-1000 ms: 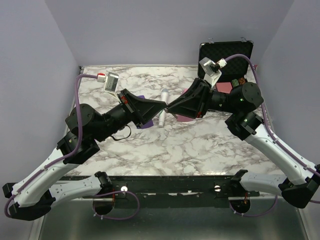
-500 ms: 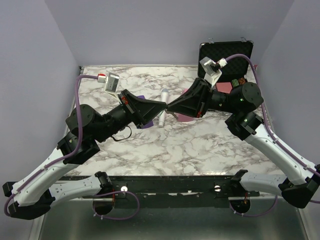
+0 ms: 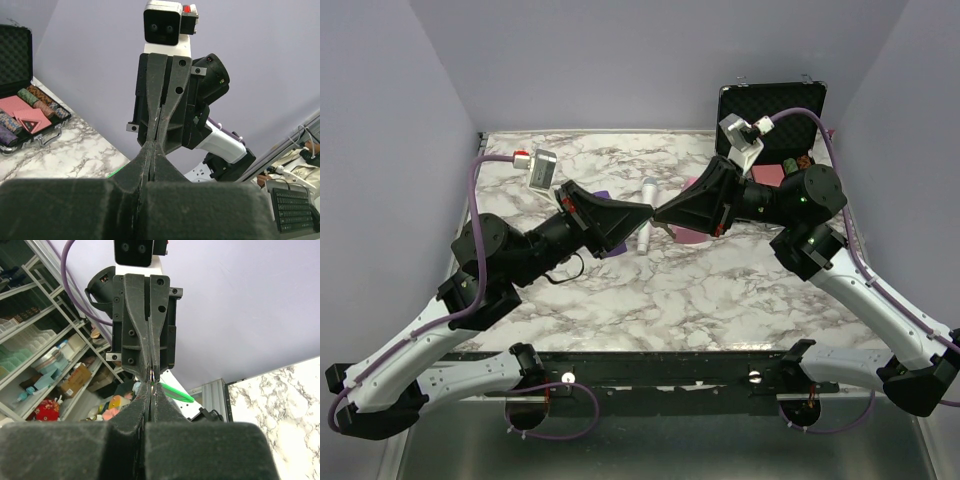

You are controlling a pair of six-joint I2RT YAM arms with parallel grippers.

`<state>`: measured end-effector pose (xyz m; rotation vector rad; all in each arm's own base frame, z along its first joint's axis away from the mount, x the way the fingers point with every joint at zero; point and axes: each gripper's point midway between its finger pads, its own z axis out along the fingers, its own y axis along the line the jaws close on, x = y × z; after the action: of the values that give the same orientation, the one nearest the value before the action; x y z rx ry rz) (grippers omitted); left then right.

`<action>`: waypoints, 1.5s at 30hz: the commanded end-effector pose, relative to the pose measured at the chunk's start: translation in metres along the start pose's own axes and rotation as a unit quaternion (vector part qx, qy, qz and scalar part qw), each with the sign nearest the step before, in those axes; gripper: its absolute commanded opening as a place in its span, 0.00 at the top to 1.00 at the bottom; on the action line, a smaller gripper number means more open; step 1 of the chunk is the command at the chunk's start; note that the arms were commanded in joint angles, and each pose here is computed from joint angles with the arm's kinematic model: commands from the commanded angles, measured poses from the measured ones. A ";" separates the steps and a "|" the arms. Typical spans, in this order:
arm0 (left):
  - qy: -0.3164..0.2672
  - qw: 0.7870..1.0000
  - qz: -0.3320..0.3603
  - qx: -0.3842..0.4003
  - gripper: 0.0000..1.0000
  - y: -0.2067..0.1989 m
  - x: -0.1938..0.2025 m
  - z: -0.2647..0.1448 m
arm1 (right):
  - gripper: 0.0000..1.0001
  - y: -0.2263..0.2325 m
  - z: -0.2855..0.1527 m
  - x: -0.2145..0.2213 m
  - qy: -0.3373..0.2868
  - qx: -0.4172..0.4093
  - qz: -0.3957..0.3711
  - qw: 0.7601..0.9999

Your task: Remove the keys from the keyring

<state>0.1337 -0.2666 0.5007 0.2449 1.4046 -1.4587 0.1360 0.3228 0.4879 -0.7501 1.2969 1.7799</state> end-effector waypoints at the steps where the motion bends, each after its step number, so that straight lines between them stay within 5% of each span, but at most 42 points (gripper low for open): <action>1: 0.012 0.999 0.027 0.030 1.00 -0.007 0.007 -0.003 | 0.99 0.010 -0.002 -0.001 -0.003 -0.014 -0.022 1.000; 3: 0.016 0.999 0.036 0.032 0.86 -0.008 0.008 -0.006 | 0.99 0.010 -0.004 0.001 0.002 -0.010 -0.027 1.000; 8: 0.023 0.997 0.079 0.007 0.31 -0.005 -0.002 -0.019 | 0.99 0.007 -0.009 0.012 0.027 0.001 -0.029 0.999; 11: 0.035 0.992 0.118 -0.006 0.18 -0.007 -0.011 -0.030 | 0.99 0.001 -0.012 0.021 0.052 0.017 -0.026 0.998; 19: 0.155 0.962 0.223 0.002 0.30 -0.021 -0.010 -0.049 | 0.99 -0.022 -0.026 0.047 0.152 0.084 -0.033 0.984; 23: 0.223 0.945 0.235 -0.039 0.27 0.003 0.009 -0.051 | 0.99 -0.056 -0.043 0.037 0.165 0.216 -0.062 0.960; 26: 0.206 0.942 0.230 -0.132 0.22 0.046 0.013 -0.049 | 0.99 -0.078 -0.061 0.037 0.175 0.301 -0.056 0.936; 35: 0.229 0.940 0.195 -0.160 0.20 0.073 0.044 -0.056 | 0.99 -0.142 -0.120 0.102 0.186 0.477 0.057 0.857; 39: 0.266 0.937 0.182 -0.136 0.20 0.065 0.055 -0.060 | 0.99 -0.130 -0.122 0.122 0.200 0.446 0.081 0.868; 45: 0.274 0.941 0.174 -0.092 0.20 0.052 0.059 -0.066 | 0.99 -0.069 -0.083 0.116 0.220 0.248 0.058 0.942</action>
<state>0.1352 -0.2312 0.4056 0.7107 1.8304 -0.8985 0.1754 0.2689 0.2808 -0.5800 2.2748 1.0272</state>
